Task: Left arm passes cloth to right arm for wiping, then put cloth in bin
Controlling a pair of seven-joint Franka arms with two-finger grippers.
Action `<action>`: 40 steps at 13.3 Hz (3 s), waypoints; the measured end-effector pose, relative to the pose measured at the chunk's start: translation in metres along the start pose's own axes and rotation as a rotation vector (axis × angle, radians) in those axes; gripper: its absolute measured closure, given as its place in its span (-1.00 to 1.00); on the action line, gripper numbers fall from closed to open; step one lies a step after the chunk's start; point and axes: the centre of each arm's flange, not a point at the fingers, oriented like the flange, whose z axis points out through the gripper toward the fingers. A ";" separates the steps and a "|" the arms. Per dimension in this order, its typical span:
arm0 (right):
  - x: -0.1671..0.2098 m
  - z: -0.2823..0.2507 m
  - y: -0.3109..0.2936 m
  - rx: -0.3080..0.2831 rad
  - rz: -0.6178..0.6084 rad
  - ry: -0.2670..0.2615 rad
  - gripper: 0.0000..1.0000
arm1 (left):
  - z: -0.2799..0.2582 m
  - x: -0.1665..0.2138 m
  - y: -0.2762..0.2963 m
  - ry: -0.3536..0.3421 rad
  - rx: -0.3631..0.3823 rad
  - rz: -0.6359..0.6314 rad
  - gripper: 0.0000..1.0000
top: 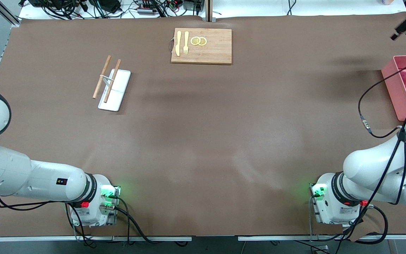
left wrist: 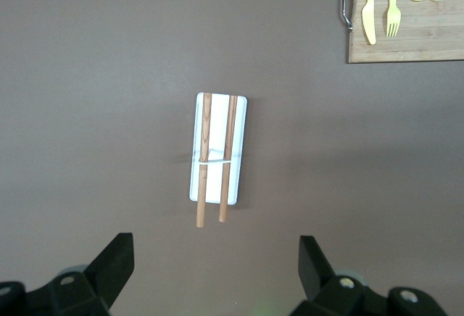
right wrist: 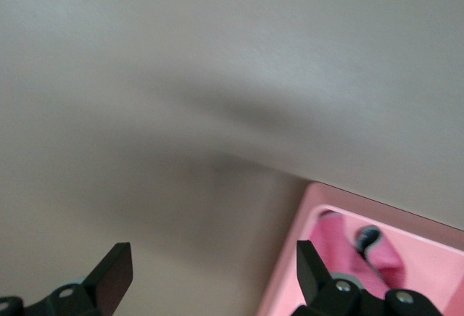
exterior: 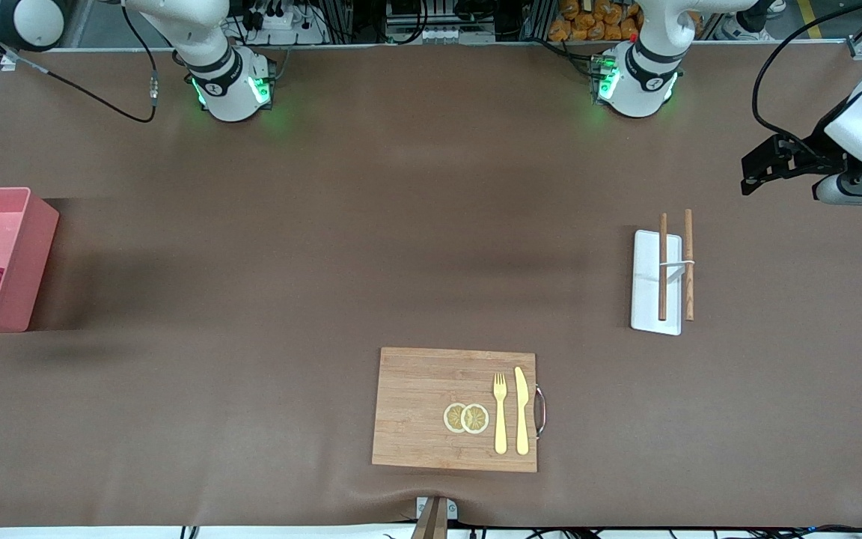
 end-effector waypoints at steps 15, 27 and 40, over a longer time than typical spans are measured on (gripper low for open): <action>0.092 -0.009 -0.322 -0.086 0.410 0.053 -1.00 | 0.002 -0.004 -0.007 -0.032 0.002 -0.068 -1.00; 0.018 -0.118 -0.327 -0.066 0.435 0.133 -1.00 | 0.000 -0.004 -0.007 -0.031 0.003 -0.083 -1.00; 0.001 -0.156 -0.325 -0.210 0.403 0.180 -1.00 | -0.005 -0.005 -0.001 -0.020 0.002 -0.073 -1.00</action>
